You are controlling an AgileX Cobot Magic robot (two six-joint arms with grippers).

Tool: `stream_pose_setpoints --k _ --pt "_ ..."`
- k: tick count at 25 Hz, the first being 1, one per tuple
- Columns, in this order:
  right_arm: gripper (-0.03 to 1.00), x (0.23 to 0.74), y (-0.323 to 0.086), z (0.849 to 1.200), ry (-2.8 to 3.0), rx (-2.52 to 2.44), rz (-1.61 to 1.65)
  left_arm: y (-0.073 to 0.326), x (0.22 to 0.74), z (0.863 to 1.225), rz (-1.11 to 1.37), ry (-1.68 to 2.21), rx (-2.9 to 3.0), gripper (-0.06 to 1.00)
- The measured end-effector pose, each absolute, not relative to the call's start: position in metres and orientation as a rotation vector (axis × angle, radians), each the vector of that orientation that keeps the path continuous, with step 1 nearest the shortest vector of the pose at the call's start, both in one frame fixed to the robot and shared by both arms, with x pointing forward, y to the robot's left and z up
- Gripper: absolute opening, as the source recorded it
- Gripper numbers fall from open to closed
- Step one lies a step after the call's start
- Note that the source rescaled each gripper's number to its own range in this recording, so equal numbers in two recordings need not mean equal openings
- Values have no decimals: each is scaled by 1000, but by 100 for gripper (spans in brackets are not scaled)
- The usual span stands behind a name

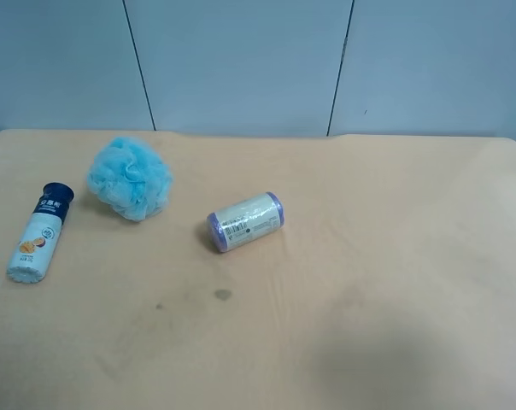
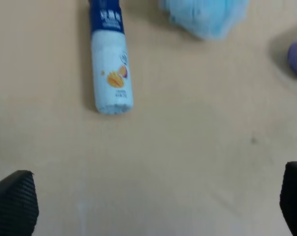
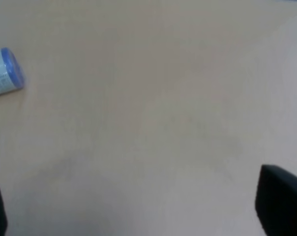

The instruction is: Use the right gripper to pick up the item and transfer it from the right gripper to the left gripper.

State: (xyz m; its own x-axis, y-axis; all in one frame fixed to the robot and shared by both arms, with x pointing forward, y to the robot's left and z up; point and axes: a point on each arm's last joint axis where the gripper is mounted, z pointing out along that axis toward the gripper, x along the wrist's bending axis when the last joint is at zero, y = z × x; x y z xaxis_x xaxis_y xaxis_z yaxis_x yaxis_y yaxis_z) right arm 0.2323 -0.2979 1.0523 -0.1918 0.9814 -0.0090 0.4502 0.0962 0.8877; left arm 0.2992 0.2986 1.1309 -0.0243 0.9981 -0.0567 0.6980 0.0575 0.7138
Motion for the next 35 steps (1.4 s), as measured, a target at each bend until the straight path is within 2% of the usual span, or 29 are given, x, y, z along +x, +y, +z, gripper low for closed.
stream_pose_setpoints --k 6,15,26,35 --pt "100 232 -298 1052 1726 1414 1041 292 242 1110 870 1678 1598 100" --pt "100 232 -298 1052 1726 1414 1041 288 201 1093 1042 1567 1493 100" --pt "100 232 -298 1052 1726 1414 1041 294 224 1058 970 1672 1504 100" --pt "100 232 -298 1052 1726 1414 1041 296 233 1054 998 1648 1440 100"
